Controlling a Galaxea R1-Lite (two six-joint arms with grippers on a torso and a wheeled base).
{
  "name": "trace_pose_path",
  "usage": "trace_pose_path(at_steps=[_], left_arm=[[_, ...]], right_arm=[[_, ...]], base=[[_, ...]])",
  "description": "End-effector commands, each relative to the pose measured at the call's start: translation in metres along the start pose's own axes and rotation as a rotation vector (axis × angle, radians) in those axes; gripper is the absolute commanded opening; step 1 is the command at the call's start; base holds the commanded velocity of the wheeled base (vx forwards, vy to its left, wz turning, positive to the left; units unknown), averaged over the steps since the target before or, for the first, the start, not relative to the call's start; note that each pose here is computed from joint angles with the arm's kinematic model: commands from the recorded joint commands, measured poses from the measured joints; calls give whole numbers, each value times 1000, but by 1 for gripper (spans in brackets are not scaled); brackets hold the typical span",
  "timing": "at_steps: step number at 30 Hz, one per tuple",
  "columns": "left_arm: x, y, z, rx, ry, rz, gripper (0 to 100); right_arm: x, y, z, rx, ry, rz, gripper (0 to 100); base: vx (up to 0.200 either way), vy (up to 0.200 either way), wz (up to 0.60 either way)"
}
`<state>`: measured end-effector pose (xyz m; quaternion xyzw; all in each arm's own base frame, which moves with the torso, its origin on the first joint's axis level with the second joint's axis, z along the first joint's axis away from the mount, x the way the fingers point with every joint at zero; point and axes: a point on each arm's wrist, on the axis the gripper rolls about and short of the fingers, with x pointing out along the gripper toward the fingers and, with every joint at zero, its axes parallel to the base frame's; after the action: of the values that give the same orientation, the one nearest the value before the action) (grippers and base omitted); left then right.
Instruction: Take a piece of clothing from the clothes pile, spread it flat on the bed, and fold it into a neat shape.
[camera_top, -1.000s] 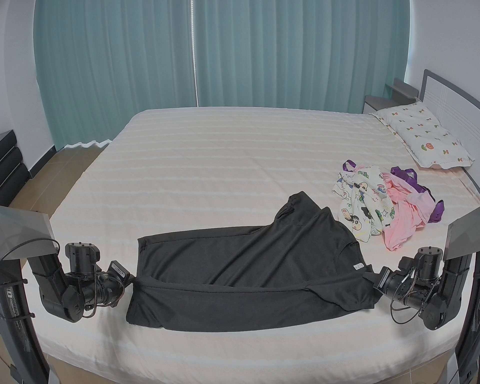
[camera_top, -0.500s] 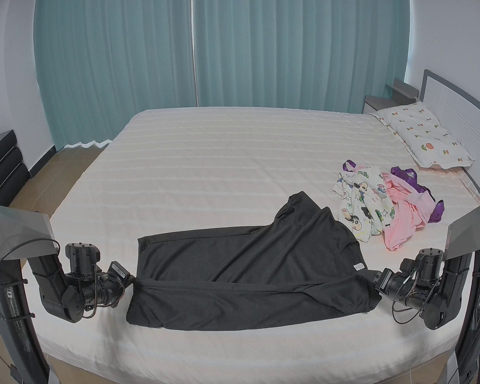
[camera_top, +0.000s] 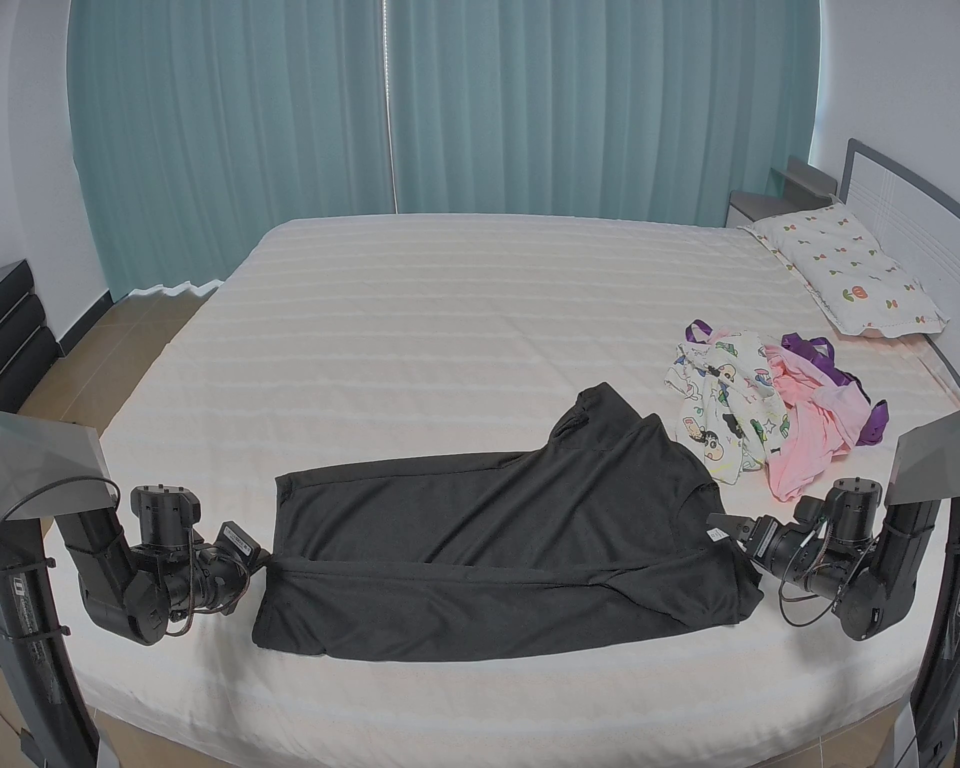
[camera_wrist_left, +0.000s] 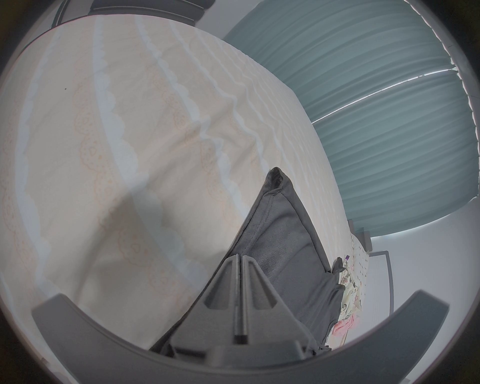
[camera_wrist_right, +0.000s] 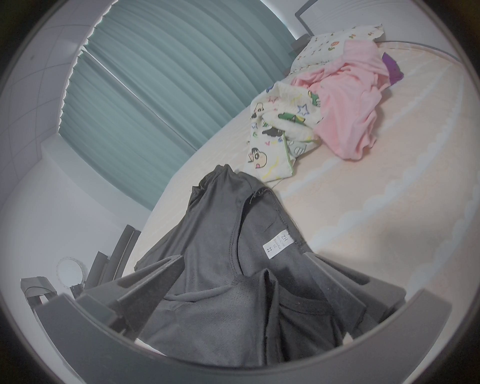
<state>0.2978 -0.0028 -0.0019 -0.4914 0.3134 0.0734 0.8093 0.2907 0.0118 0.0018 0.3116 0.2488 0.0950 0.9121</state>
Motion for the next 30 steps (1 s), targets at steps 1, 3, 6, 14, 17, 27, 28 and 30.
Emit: trace_pose_path(at_steps=[1,3,6,14,17,27,28,30], left_arm=[[0,1,0,-1,1,3,0],[0,0,0,-1,0,0,0],[0,0,0,-1,0,0,0],[0,1,0,-2,-1,2,0],[0,1,0,-2,-1,2,0],[-1,1,0,-2,-1,2,0],[-1,0,0,-2,-1,1,0],[-2,1,1,-4,-3,1,0]], right_arm=[[15,0,-6,-12,40,24,100],[10,-3,-9,1,68,27,100],[3,-6,-12,8,88,31,100],[4,-8,-15,1,78,42,0],[5,-10,-16,-11,80,37,0],[5,-14,-8,-27,33,38,0],[4,-14,-7,-25,29,37,0],[3,-13,-3,-25,15,41,0]], base=[[0,0,0],[0,0,0],[0,0,0],[0,0,0],[0,0,0],[0,0,0],[0,0,0],[0,0,0]])
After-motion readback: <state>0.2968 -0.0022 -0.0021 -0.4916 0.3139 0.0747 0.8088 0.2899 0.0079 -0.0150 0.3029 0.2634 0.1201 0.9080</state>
